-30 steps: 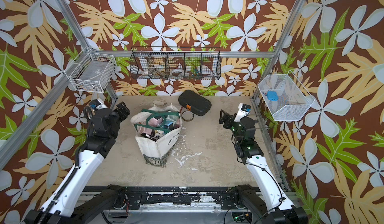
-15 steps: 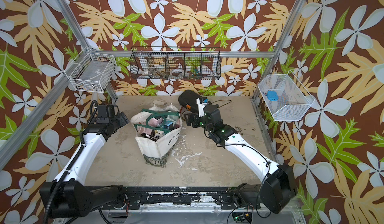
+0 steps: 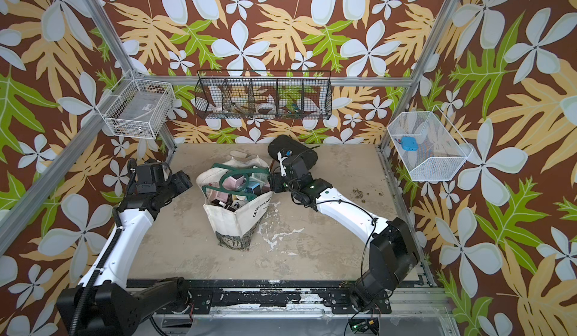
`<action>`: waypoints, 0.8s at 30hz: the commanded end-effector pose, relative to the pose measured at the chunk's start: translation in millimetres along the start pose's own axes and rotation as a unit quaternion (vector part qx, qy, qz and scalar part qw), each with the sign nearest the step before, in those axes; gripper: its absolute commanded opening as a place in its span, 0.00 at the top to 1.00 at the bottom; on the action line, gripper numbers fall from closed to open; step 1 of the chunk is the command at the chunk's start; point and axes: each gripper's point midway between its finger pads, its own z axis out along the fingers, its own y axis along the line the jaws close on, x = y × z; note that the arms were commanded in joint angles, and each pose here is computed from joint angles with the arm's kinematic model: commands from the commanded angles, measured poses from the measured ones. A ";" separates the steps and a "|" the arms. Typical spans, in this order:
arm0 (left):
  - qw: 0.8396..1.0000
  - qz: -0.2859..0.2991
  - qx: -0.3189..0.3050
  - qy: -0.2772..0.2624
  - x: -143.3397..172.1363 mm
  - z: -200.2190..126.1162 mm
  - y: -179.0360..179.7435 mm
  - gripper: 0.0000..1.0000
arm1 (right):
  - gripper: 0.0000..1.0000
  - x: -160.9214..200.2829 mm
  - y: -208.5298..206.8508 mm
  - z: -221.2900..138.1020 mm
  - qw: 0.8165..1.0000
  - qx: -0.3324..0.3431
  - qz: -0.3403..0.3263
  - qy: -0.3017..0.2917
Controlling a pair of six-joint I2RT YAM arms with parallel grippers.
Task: Take out the pencil sharpeners from the tote bags
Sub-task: Pick up the canvas bag from the center of the board.
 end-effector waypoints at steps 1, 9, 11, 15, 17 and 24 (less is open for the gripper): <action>1.000 0.004 0.029 0.006 2.5 0.3 -9.2 0.18 | 0.49 8.1 2.5 5.3 1.000 -0.007 0.000 0.022; 0.997 0.005 0.072 0.010 8.7 -6.2 -21.1 0.19 | 1.00 27.2 0.0 4.0 0.999 -0.015 -0.008 0.042; 0.996 0.005 0.086 0.010 10.7 -9.0 -25.1 0.19 | 1.00 35.9 -4.2 4.3 0.999 -0.011 -0.010 0.049; 0.995 0.008 0.099 0.017 16.2 -9.8 -27.8 0.19 | 1.00 46.1 -11.5 7.3 0.998 -0.001 -0.016 0.056; 0.994 0.009 0.103 0.028 21.9 -6.9 -28.2 0.19 | 1.00 49.2 -12.9 8.7 0.998 0.000 -0.017 0.057; 0.991 0.005 0.118 0.055 31.9 0.6 -32.8 0.22 | 1.00 58.9 -17.0 13.0 0.998 0.001 -0.021 0.064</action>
